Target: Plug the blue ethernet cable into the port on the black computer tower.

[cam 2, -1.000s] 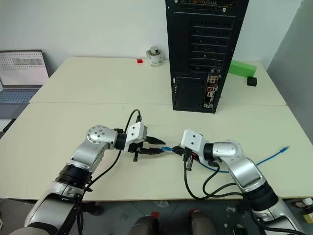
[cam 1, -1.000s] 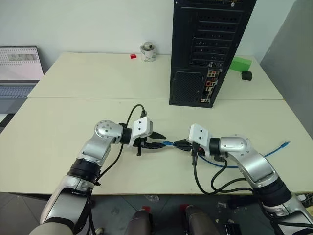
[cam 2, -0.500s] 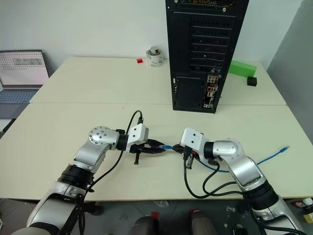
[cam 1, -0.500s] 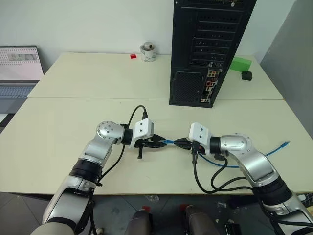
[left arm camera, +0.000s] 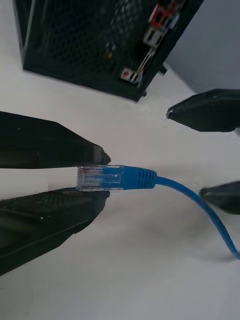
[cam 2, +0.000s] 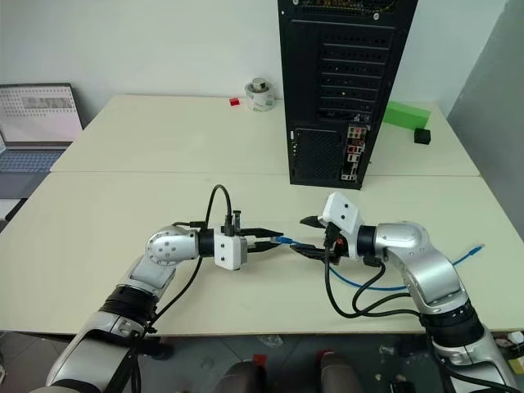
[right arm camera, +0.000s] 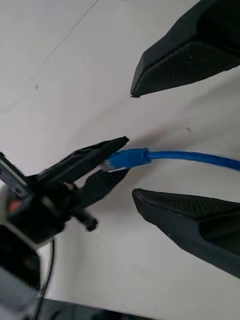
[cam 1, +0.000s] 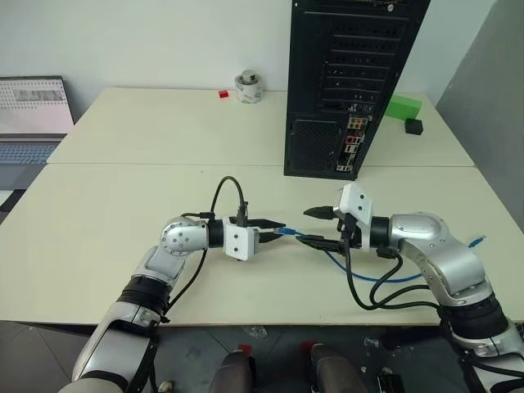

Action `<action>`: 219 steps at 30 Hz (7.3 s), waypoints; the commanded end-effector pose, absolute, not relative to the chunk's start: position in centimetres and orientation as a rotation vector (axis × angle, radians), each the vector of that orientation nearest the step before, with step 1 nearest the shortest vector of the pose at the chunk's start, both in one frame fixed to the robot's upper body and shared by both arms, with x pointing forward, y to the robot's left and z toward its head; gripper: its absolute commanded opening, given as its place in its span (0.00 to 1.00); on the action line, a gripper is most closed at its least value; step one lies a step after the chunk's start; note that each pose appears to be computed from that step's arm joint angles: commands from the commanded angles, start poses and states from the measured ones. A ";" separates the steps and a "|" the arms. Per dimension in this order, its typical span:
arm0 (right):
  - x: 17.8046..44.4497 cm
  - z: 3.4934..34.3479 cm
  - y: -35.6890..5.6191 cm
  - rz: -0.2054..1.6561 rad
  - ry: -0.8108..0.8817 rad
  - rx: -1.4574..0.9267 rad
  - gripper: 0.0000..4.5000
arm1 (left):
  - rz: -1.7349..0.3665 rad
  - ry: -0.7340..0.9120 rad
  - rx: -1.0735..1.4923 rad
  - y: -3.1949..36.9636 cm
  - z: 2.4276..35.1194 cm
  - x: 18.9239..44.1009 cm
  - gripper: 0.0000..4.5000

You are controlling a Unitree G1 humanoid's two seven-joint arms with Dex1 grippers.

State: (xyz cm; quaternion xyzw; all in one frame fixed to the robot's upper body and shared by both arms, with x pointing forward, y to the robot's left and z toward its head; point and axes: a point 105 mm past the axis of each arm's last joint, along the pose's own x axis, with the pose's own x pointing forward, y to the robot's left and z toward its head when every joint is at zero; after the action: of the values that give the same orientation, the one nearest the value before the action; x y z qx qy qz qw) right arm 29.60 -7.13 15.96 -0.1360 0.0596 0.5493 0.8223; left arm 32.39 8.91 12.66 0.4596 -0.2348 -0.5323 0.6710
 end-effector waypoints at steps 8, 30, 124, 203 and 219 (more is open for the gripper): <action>29.6 17.4 -6.0 1.119 0.130 -0.041 0.66 | -0.999 -0.921 1.225 9.2 15.6 32.0 0.07; 30.2 17.8 -4.5 1.144 0.137 0.044 0.00 | -0.946 -0.991 1.273 9.1 15.8 32.3 0.07; 41.0 22.9 -13.9 0.074 -0.162 -0.026 0.00 | -0.947 -0.136 0.170 7.3 22.5 38.0 0.65; 44.1 23.1 -11.5 -0.003 -0.126 0.065 0.00 | -1.068 -0.108 0.281 6.1 23.2 37.6 0.65; 43.9 21.1 -12.1 0.090 -0.097 -0.017 0.31 | -1.052 -0.076 0.293 6.7 22.2 38.1 0.65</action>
State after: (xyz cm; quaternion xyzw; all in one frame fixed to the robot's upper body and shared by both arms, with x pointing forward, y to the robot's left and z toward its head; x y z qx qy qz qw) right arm 44.21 -11.73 20.04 0.0037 -0.0240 0.0398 0.9989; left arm 38.08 6.57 21.09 0.1285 -0.0133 -0.5002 0.8562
